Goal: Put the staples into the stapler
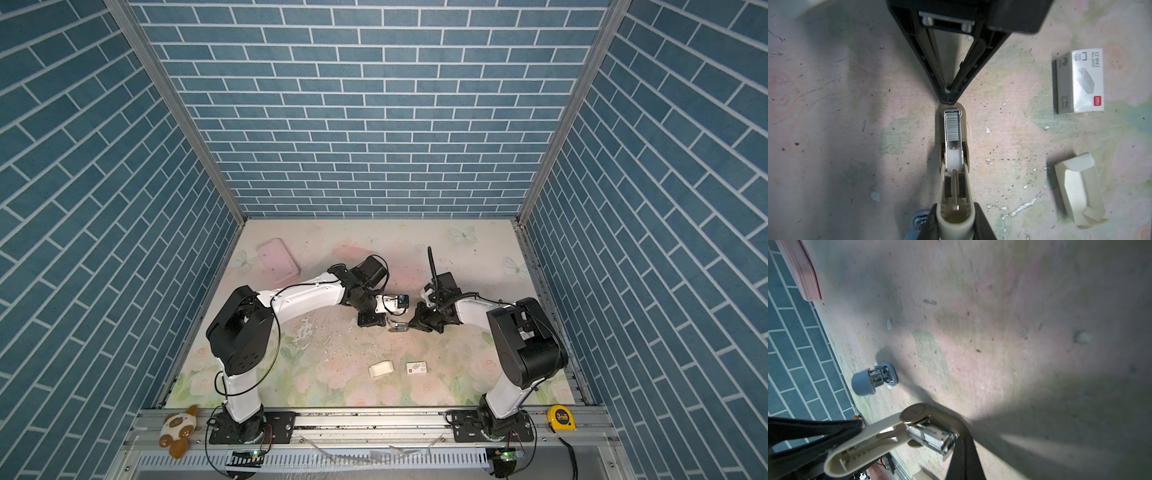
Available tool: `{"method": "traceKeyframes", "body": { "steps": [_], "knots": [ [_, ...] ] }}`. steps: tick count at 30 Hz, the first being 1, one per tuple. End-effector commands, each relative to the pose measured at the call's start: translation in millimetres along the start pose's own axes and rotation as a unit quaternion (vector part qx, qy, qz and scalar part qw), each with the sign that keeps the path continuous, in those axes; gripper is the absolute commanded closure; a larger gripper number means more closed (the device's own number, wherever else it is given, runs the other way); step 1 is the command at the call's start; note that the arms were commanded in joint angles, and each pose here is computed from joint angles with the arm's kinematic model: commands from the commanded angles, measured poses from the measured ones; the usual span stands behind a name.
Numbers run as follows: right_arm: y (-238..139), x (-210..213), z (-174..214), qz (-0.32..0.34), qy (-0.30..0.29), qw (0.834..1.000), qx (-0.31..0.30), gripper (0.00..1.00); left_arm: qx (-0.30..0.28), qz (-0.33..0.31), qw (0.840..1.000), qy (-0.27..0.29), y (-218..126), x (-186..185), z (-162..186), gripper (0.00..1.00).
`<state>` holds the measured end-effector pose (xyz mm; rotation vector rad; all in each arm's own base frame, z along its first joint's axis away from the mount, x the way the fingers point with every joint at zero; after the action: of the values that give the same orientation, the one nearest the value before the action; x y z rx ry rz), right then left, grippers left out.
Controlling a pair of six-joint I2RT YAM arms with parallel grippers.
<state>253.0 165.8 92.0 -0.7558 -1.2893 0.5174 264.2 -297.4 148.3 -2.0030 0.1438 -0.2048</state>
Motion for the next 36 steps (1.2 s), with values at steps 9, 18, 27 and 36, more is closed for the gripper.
{"method": "traceKeyframes", "body": {
  "steps": [9, 18, 27, 36],
  "knots": [
    [2, -6, 1, 0.023, -0.004, 1.0, -0.002, 0.98, 0.002, 0.028, 1.0, 0.0, 18, -4, -9, 0.83],
    [0, -6, 2, 0.025, -0.002, 1.0, -0.009, 0.99, 0.017, 0.031, 0.999, 0.003, 27, -5, -12, 0.83],
    [-1, -9, 4, 0.022, 0.003, 1.0, -0.018, 0.99, 0.037, 0.037, 0.999, 0.009, 39, -7, -16, 0.84],
    [-1, -10, 5, 0.017, 0.005, 1.0, -0.024, 0.99, 0.057, 0.043, 0.997, 0.015, 49, -8, -19, 0.85]
  ]
}}
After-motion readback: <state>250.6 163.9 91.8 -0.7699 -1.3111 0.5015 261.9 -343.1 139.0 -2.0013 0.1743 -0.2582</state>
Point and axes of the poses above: each gripper's point midway between its finger pads, its own y axis out along the fingers, its own x axis along the line the jaws close on, z = x × y, the point moved 9 cm from there along -y, back along the fingers, and after that the axes turned 12 degrees about y, right-handed, at the moved point
